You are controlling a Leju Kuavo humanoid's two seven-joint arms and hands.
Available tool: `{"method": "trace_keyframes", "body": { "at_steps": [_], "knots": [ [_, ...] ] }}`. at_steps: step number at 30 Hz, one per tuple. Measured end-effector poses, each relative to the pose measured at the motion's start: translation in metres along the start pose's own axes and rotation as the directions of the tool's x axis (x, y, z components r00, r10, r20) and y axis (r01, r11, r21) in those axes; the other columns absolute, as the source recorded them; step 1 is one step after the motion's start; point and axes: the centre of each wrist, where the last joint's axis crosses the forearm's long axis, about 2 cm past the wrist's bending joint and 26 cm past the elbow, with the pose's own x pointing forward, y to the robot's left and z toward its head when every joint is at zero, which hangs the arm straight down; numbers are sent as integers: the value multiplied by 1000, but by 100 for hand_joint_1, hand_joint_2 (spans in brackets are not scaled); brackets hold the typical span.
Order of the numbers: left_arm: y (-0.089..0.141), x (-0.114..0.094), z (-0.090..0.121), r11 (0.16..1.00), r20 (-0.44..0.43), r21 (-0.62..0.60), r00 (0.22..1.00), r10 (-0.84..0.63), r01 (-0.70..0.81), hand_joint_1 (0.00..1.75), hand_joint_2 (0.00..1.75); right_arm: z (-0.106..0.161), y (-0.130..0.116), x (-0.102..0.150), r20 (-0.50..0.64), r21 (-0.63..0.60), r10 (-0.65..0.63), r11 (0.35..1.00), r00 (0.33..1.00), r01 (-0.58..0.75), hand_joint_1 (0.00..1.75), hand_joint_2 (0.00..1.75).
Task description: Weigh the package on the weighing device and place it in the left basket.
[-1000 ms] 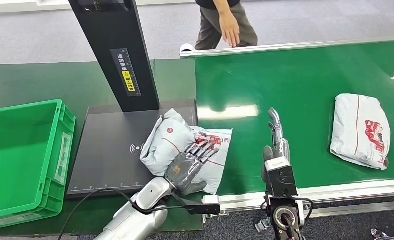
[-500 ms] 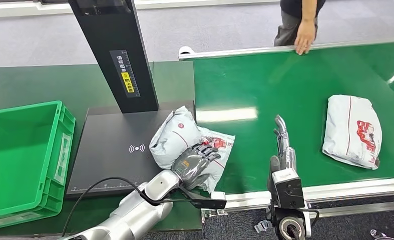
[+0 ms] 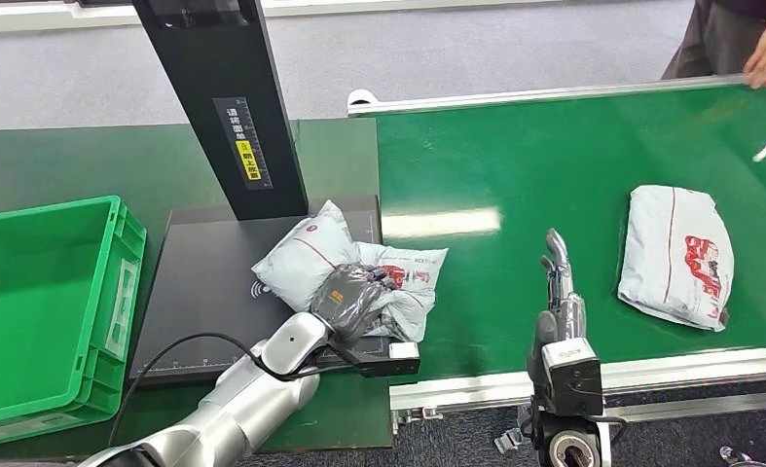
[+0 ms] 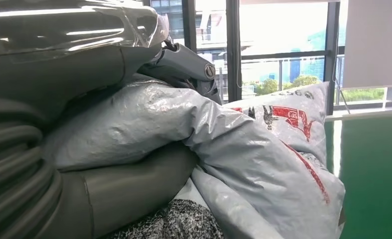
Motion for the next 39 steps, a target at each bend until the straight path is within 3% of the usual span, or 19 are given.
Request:
{"method": "trace_keyframes", "body": {
  "at_steps": [12,18,22,27,31,39],
  "knots": [
    [1,-6,2,998,-15,55,999,32,-31,175,175,0,0,0,-1,-2,-3,1000,1000,3,0,0],
    [11,-12,6,926,-24,307,971,237,-218,175,175,3,0,-1,-10,-10,-12,1000,1000,12,0,0],
    [53,-22,8,795,-13,558,955,295,-238,175,175,10,-1,-2,-30,-26,-15,1000,999,14,0,0],
    [117,-48,27,574,13,801,963,269,-171,175,175,21,-3,-4,-56,-47,-6,999,998,3,0,0],
    [141,-68,44,460,16,882,980,196,-107,175,175,24,-4,-5,-64,-56,-1,998,998,-2,0,0],
    [162,-156,88,295,-207,948,935,289,119,175,175,33,-4,-6,-86,-69,-5,998,996,-1,0,0]
  ]
}}
